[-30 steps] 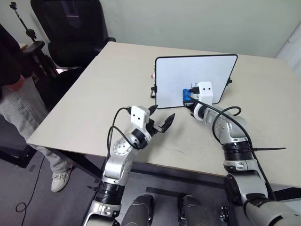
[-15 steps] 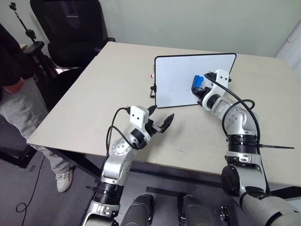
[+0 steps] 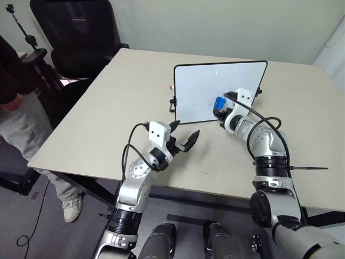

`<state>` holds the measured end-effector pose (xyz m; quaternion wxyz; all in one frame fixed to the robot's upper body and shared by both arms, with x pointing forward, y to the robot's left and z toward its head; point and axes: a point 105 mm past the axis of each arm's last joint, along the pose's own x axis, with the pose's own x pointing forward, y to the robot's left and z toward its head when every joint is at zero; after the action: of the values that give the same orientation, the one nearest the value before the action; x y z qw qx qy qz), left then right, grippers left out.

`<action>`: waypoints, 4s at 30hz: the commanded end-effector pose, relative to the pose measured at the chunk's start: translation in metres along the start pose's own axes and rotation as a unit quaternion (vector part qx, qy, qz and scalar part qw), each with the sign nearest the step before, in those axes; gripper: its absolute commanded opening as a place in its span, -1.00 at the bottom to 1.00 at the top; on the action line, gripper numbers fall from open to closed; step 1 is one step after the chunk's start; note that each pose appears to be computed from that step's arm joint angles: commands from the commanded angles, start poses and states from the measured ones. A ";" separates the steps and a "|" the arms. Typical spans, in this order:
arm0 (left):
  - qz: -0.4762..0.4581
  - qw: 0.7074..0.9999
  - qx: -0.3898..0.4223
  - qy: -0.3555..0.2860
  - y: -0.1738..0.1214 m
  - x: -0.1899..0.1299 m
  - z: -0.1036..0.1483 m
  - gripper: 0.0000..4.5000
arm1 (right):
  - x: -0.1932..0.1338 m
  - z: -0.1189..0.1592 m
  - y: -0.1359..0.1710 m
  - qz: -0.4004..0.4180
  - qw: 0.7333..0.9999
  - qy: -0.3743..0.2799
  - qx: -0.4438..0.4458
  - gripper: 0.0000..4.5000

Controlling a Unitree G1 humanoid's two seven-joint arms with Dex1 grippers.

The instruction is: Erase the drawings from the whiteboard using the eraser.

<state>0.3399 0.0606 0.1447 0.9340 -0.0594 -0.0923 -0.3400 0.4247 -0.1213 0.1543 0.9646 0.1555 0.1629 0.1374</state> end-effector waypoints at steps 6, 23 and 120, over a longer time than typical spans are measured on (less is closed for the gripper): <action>-0.004 1.000 0.012 -0.027 -0.002 0.003 0.014 1.00 | -0.003 0.025 -0.010 -0.024 0.999 -0.039 0.001 -0.81; -0.004 1.000 0.008 -0.027 -0.002 0.005 0.013 1.00 | -0.007 0.055 -0.020 -0.046 0.994 -0.084 0.046 -0.81; 0.002 1.000 0.009 -0.029 0.001 0.002 0.015 1.00 | 0.001 0.046 -0.001 -0.066 0.996 -0.053 0.028 -0.81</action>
<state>0.3423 0.0628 0.1465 0.9354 -0.0591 -0.0958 -0.3352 0.4377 -0.1205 0.1734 0.9676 0.1725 0.1641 0.0840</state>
